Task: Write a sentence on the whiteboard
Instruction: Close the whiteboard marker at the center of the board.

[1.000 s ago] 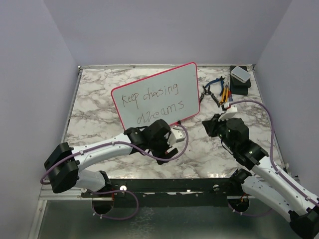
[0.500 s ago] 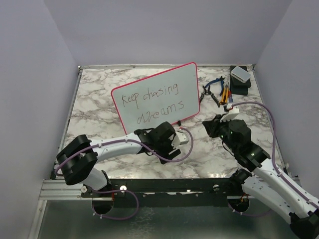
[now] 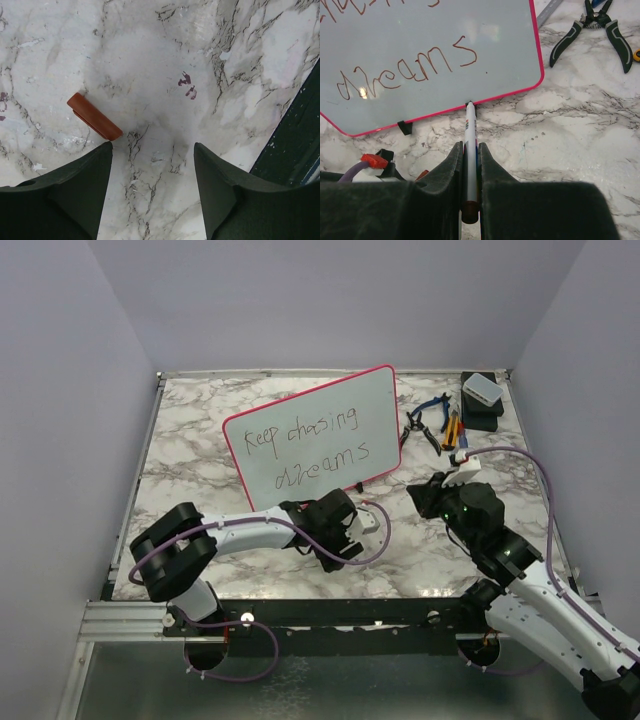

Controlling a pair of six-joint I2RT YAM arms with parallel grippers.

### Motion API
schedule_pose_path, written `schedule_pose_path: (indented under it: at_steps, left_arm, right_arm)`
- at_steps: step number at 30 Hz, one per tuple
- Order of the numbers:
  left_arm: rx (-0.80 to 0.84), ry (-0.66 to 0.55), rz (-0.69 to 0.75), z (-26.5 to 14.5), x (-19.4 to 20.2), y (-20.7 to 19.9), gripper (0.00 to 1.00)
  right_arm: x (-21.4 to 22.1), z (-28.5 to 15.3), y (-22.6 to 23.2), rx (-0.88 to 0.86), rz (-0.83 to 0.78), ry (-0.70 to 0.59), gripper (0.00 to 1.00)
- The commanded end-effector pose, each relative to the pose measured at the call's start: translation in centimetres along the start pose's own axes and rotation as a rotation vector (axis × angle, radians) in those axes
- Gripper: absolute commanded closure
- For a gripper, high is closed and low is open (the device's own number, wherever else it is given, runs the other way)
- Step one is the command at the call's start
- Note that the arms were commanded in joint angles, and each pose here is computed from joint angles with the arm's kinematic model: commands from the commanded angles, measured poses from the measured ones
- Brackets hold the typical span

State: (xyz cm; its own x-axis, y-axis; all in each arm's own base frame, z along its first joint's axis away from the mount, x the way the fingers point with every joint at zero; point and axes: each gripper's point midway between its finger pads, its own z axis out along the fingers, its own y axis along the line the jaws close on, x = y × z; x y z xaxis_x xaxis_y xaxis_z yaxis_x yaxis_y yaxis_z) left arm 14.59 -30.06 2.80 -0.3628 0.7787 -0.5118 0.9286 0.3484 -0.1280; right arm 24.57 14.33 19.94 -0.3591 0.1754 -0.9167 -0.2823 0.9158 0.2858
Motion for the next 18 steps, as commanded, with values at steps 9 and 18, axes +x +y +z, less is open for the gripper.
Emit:
schedule_pose_path:
  at_steps: [9, 18]
  left_arm:
    - [-0.077, -0.152, -0.261, -3.0, -3.5, 0.6, 0.36]
    - [-0.107, -0.211, -0.501, -3.5, -4.8, 2.2, 0.34]
  right_arm:
    - [0.4, -0.2, -0.6, 0.022, 0.002, -0.002, 0.99]
    - [0.3, -0.2, -0.8, 0.032, 0.012, -0.008, 0.99]
